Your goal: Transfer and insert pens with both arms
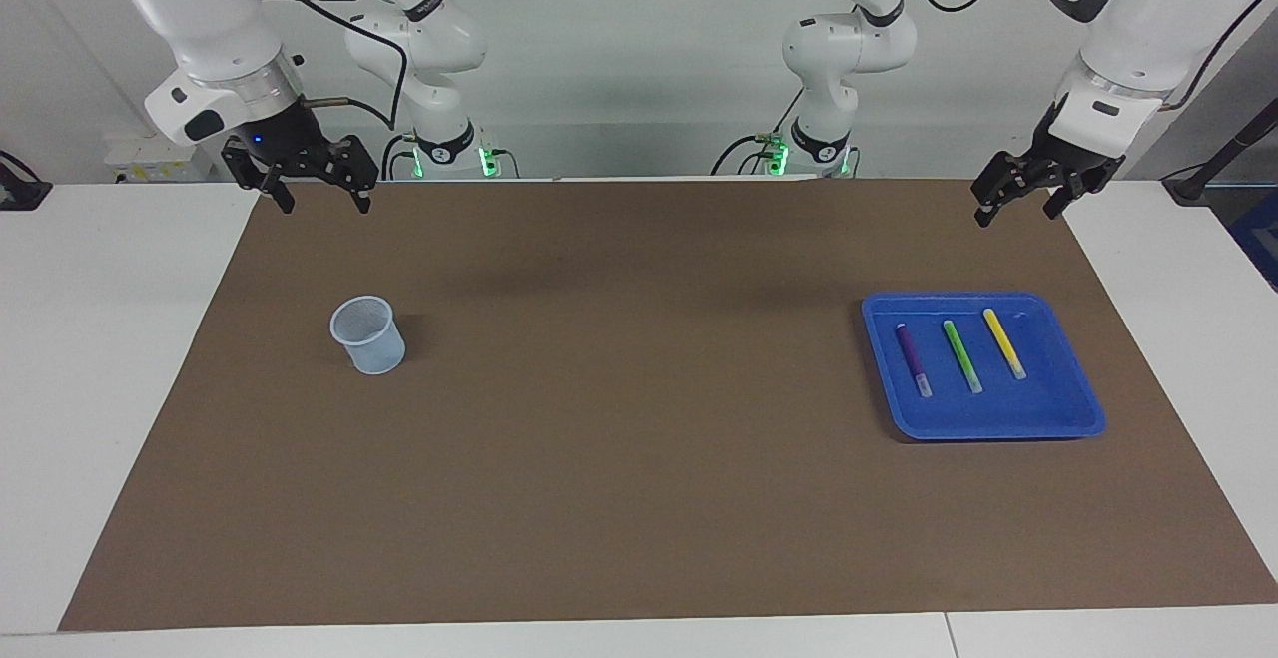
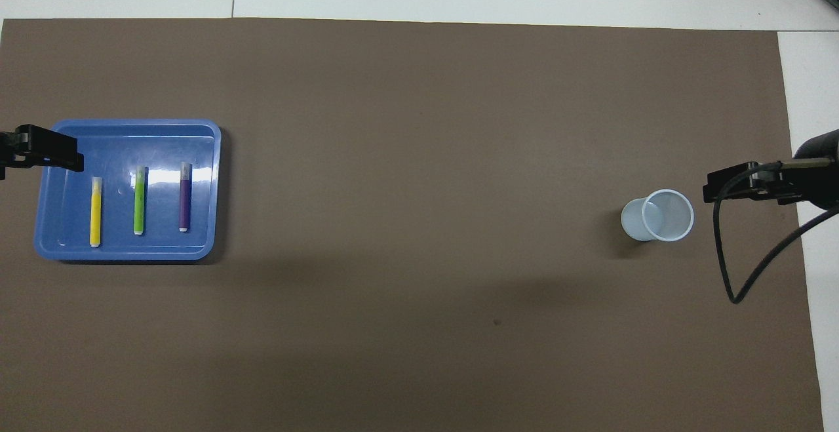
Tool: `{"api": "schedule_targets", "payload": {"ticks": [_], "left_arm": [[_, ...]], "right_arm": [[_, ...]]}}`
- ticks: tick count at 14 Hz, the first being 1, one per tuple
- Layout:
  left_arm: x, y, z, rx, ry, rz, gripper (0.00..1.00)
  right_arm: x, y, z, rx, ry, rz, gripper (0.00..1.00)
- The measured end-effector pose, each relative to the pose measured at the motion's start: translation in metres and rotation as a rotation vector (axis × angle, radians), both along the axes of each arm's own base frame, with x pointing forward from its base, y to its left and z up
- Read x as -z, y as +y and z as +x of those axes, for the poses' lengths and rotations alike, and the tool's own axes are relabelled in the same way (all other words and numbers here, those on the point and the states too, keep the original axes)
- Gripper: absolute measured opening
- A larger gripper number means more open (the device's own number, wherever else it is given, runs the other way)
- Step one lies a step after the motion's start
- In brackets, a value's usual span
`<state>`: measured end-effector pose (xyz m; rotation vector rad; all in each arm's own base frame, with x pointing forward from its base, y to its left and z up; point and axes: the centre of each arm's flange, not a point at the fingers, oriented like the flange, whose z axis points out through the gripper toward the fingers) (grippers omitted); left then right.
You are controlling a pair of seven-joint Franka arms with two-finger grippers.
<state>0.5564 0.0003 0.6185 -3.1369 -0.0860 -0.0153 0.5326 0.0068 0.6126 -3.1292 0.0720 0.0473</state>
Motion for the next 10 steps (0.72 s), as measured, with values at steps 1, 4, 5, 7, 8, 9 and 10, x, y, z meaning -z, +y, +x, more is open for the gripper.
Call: {"api": "schedule_targets", "payload": {"ticks": [1,4,5,7,8,9,10], "left_arm": [[0.006,0.005,0.001,-0.008,0.002,0.0,1.0],[0.035,0.008,0.002,-0.013,0.005,0.0,1.0],[0.044,0.007,0.002,-0.012,0.01,0.0,1.0],[0.059,0.006,0.001,-0.009,0.026,0.0,1.0],[0.066,0.004,0.001,-0.006,0.029,0.0,1.0],[0.075,0.002,0.001,-0.004,0.03,0.0,1.0],[0.085,0.002,0.001,-0.002,0.031,0.0,1.0]], "right_arm": [[0.0,0.0,0.0,0.0,0.0,0.0,1.0],[0.0,0.0,0.0,0.0,0.0,0.0,1.0],[0.0,0.0,0.0,0.0,0.0,0.0,1.0],[0.0,0.0,0.0,0.0,0.0,0.0,1.0],[0.0,0.0,0.0,0.0,0.0,0.0,1.0],[0.0,0.0,0.0,0.0,0.0,0.0,1.0],[0.0,0.0,0.0,0.0,0.0,0.0,1.0]]}}
